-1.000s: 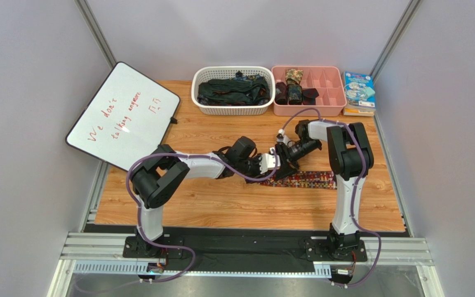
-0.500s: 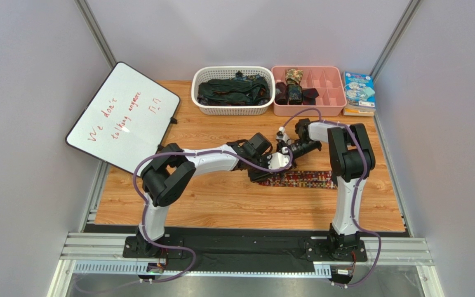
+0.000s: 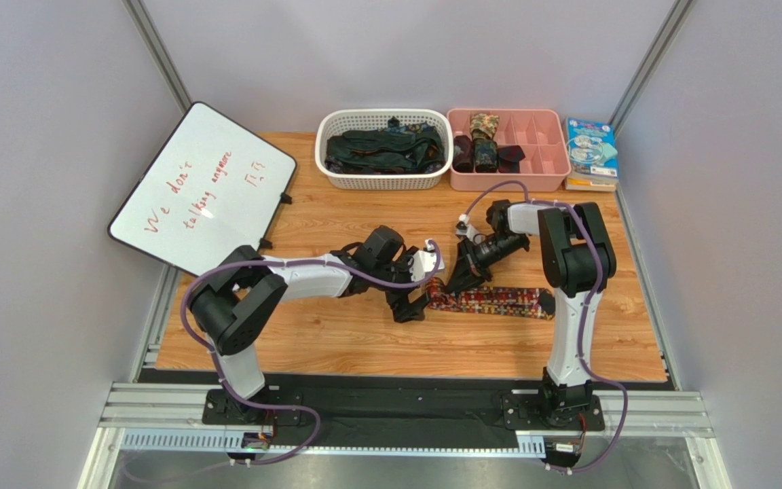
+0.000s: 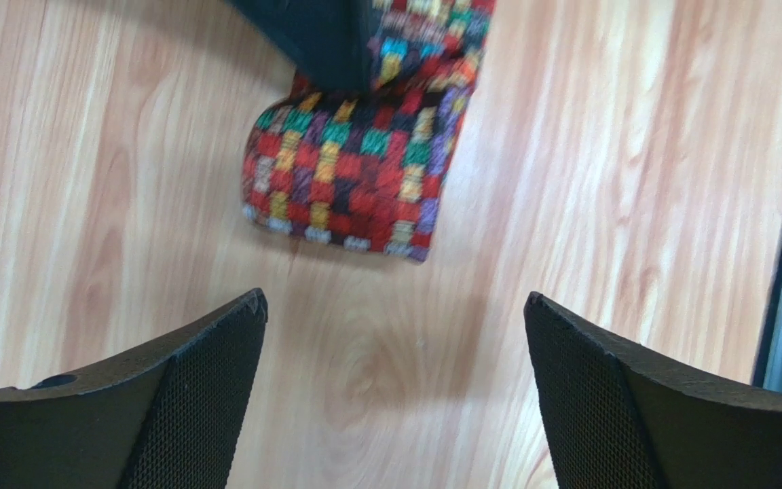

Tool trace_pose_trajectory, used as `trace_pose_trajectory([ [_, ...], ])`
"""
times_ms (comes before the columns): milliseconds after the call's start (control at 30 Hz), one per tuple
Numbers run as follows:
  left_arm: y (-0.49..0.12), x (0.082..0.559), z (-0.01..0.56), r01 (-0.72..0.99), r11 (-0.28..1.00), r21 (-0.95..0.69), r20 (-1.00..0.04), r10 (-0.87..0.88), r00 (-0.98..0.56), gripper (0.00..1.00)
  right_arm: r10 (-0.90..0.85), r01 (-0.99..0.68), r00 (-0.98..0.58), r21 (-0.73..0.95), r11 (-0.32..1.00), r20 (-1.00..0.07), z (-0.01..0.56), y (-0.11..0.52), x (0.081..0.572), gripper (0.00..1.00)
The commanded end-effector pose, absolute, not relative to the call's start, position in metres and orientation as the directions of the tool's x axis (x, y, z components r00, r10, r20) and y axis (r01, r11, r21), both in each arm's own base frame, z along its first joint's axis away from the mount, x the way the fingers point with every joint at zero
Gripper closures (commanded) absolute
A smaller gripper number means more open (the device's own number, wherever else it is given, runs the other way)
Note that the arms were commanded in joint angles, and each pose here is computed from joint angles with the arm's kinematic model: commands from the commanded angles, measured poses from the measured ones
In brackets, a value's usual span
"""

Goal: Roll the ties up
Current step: Roll the tie at the center of the board.

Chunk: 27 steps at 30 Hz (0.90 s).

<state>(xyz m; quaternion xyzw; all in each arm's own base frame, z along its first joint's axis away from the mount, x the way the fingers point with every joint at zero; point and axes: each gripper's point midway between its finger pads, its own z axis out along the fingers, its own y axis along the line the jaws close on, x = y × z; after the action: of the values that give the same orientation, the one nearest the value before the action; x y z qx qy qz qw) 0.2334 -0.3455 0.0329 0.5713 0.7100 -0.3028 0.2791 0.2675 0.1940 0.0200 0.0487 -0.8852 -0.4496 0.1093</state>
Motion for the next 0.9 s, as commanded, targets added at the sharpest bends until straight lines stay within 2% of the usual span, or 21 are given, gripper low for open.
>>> trace_pose_trajectory([
  [0, -0.380, 0.235, 0.067, 0.986, 0.126, -0.112, -0.884, 0.440, -0.157, 0.01, -0.278, -0.166, -0.960, 0.714, 0.680, 0.042, -0.020, 0.183, 0.269, 1.00],
  [200, -0.405, 0.250, 0.061, 0.982, 0.136, -0.134, -0.918, 0.356, -0.174, 0.01, -0.295, -0.194, -0.955, 0.707, 0.680, 0.021, -0.019, 0.193, 0.268, 1.00],
  [267, -0.407, 0.250, 0.050, 0.982, 0.129, -0.140, -0.911, 0.371, -0.179, 0.06, -0.298, -0.201, -0.955, 0.706, 0.679, 0.015, -0.019, 0.195, 0.269, 1.00],
  [333, -0.406, 0.246, 0.042, 0.989, 0.099, -0.107, -0.906, 0.401, -0.138, 0.22, -0.295, -0.203, -0.955, 0.706, 0.679, 0.010, -0.018, 0.197, 0.270, 1.00],
  [367, -0.403, 0.245, 0.039, 0.992, 0.097, -0.086, -0.899, 0.422, -0.119, 0.33, -0.291, -0.200, -0.957, 0.707, 0.679, 0.008, -0.016, 0.198, 0.271, 1.00],
  [433, -0.392, 0.238, 0.030, 0.998, 0.060, -0.025, -0.874, 0.484, -0.051, 0.42, -0.283, -0.202, -0.959, 0.705, 0.679, -0.002, -0.012, 0.200, 0.277, 1.00],
  [500, -0.376, 0.232, 0.016, 0.999, 0.038, 0.015, -0.824, 0.566, -0.009, 0.58, -0.279, -0.201, -0.960, 0.708, 0.677, -0.007, -0.002, 0.201, 0.281, 0.99],
  [567, -0.365, 0.235, 0.012, 0.997, 0.042, 0.068, -0.780, 0.625, 0.027, 0.71, -0.277, -0.212, -0.960, 0.721, 0.659, -0.029, 0.015, 0.205, 0.290, 0.91],
  [600, -0.359, 0.228, 0.006, 0.998, 0.027, 0.062, -0.743, 0.669, 0.027, 0.73, -0.269, -0.198, -0.963, 0.730, 0.654, -0.020, 0.027, 0.204, 0.289, 0.79],
  [700, -0.349, 0.226, -0.003, 0.995, -0.001, 0.096, -0.651, 0.756, 0.064, 0.75, -0.237, -0.166, -0.971, 0.758, 0.631, -0.015, 0.058, 0.200, 0.289, 0.61],
  [867, -0.355, 0.232, -0.003, 0.994, 0.018, 0.106, -0.582, 0.812, 0.047, 0.68, -0.212, -0.056, -0.974, 0.825, 0.562, 0.079, 0.081, 0.201, 0.265, 0.56],
])
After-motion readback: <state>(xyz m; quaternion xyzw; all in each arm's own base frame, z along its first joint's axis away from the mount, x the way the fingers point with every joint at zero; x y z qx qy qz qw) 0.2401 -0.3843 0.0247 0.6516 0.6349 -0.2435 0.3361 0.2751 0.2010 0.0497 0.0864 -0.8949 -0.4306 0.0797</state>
